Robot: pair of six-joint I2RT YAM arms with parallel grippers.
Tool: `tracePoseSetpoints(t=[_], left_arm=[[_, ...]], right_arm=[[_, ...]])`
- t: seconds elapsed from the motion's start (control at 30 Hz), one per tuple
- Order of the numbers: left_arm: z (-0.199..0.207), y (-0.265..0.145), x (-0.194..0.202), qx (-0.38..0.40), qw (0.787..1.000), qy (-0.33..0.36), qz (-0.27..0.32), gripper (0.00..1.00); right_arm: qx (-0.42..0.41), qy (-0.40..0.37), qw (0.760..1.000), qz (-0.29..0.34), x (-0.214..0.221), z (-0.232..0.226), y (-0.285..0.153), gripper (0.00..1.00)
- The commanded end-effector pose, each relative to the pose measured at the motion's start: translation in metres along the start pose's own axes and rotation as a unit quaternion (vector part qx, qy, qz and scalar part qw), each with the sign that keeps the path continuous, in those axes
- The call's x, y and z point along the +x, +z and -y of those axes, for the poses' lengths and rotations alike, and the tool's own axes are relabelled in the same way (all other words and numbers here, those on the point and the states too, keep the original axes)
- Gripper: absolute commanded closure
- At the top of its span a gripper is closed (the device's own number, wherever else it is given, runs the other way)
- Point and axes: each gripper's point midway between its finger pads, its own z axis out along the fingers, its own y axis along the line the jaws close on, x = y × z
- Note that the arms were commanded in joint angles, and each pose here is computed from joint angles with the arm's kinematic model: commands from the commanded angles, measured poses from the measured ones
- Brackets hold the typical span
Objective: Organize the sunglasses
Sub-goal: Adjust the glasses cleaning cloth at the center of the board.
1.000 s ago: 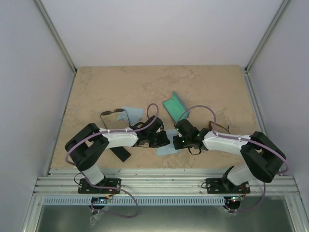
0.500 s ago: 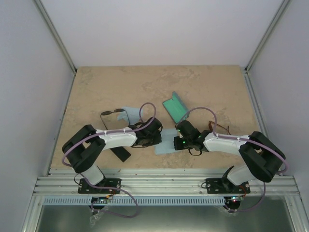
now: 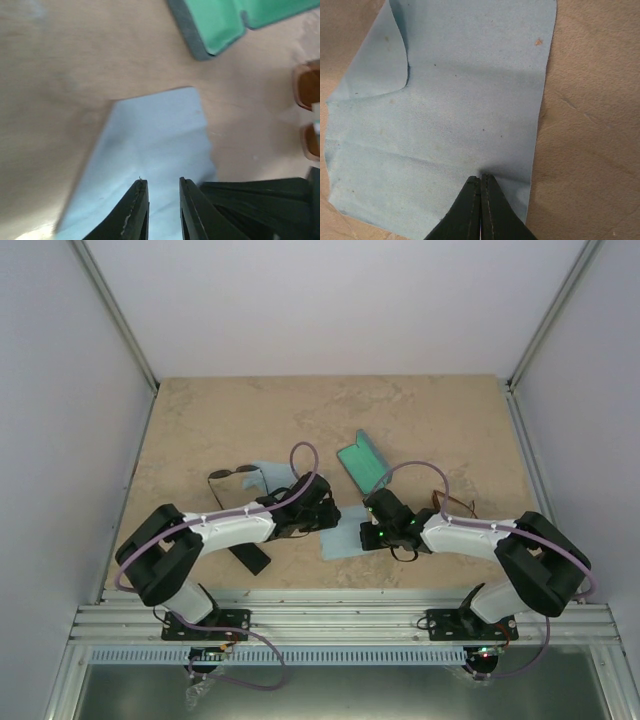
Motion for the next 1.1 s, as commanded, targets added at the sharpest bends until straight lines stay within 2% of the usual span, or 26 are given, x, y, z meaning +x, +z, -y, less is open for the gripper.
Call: tracePoseSetpoints(t=[0.0, 0.13, 0.27, 0.5, 0.77, 0.87, 0.93, 1.0, 1.07], left_arm=[[0.034, 0.011, 0.013, 0.088, 0.994, 0.037, -0.045, 0.79], [0.03, 0.029, 0.016, 0.07, 0.995, 0.039, -0.064, 0.79], [0.008, 0.045, 0.021, 0.01, 0.996, 0.028, -0.08, 0.8], [-0.042, 0.038, 0.004, -0.126, 0.992, 0.01, -0.023, 0.84], [-0.071, 0.01, -0.02, -0.211, 0.977, 0.008, 0.041, 0.84], [-0.063, 0.0, -0.031, -0.201, 0.978, 0.018, 0.059, 0.83], [-0.047, -0.003, -0.034, -0.169, 0.984, 0.029, 0.058, 0.8], [-0.026, -0.003, -0.031, -0.113, 0.992, 0.04, 0.042, 0.77], [-0.003, -0.002, -0.015, -0.04, 0.998, 0.047, 0.002, 0.76]], right_arm=[[0.04, -0.001, 0.999, -0.026, 0.014, 0.019, 0.006, 0.97], [0.043, 0.002, 0.999, -0.03, 0.017, 0.021, 0.008, 0.98], [0.049, 0.005, 0.998, -0.036, 0.02, 0.024, 0.01, 1.0], [0.08, 0.01, 0.996, -0.037, 0.024, 0.036, 0.011, 1.0], [0.092, 0.012, 0.995, -0.029, 0.019, 0.039, 0.007, 1.0], [0.078, 0.008, 0.997, -0.018, 0.012, 0.032, 0.003, 1.0], [0.056, 0.003, 0.998, -0.007, 0.005, 0.022, -0.002, 1.0], [0.041, -0.003, 0.999, 0.004, -0.003, 0.014, -0.008, 0.96], [0.032, -0.007, 0.999, 0.015, -0.01, 0.007, -0.015, 0.92]])
